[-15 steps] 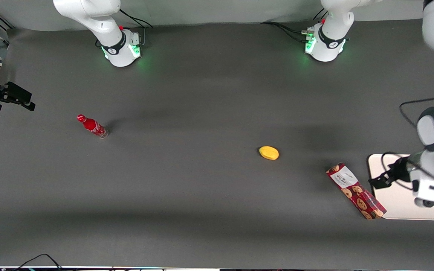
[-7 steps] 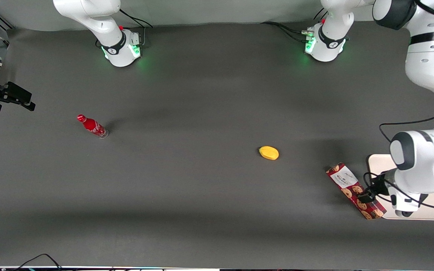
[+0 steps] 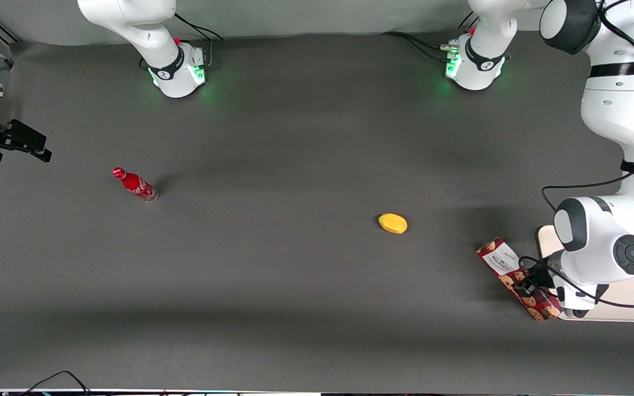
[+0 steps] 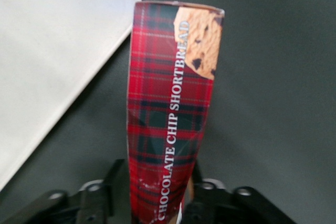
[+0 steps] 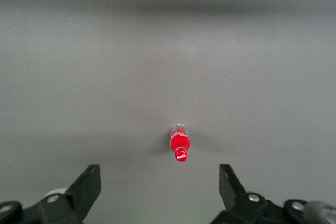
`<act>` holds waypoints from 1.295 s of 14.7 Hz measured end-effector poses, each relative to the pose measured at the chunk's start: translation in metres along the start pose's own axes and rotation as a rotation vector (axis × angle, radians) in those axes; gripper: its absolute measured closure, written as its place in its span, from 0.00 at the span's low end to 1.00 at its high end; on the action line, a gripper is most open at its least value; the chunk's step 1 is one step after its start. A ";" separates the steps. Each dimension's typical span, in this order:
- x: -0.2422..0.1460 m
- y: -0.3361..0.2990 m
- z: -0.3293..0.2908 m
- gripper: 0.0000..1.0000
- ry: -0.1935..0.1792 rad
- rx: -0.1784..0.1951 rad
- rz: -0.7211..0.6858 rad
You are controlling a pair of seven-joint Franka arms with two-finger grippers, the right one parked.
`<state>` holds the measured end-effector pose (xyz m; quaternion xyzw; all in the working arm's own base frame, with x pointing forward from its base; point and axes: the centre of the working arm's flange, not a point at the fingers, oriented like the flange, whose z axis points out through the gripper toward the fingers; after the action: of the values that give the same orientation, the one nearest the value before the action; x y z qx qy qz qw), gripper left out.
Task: Place red cookie box on tray
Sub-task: 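Close the left gripper on the cookie box's end and lift it, then carry the upright cookie box over the cream tray with the left gripper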
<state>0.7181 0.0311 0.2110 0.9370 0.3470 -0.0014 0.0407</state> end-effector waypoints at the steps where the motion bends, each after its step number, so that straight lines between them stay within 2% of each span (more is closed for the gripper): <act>1: -0.001 0.001 0.001 0.52 -0.001 0.000 0.002; 4: -0.004 0.006 0.000 0.85 0.001 -0.002 0.012; 5: -0.004 0.007 -0.002 0.89 0.004 -0.003 0.021; 7: -0.004 0.008 -0.012 0.92 -0.002 0.004 0.090; 8: -0.004 0.007 -0.026 0.92 -0.023 0.021 0.146; 10: 0.001 0.003 -0.076 0.92 -0.060 0.051 0.273; 12: 0.016 -0.019 -0.131 0.92 -0.067 0.073 0.429; 17: 0.099 -0.153 -0.196 0.92 -0.008 0.146 0.789; 19: 0.126 -0.199 -0.199 0.92 0.046 0.179 0.875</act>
<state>0.6795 0.2786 0.3901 0.9952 -0.0830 0.0068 -0.0516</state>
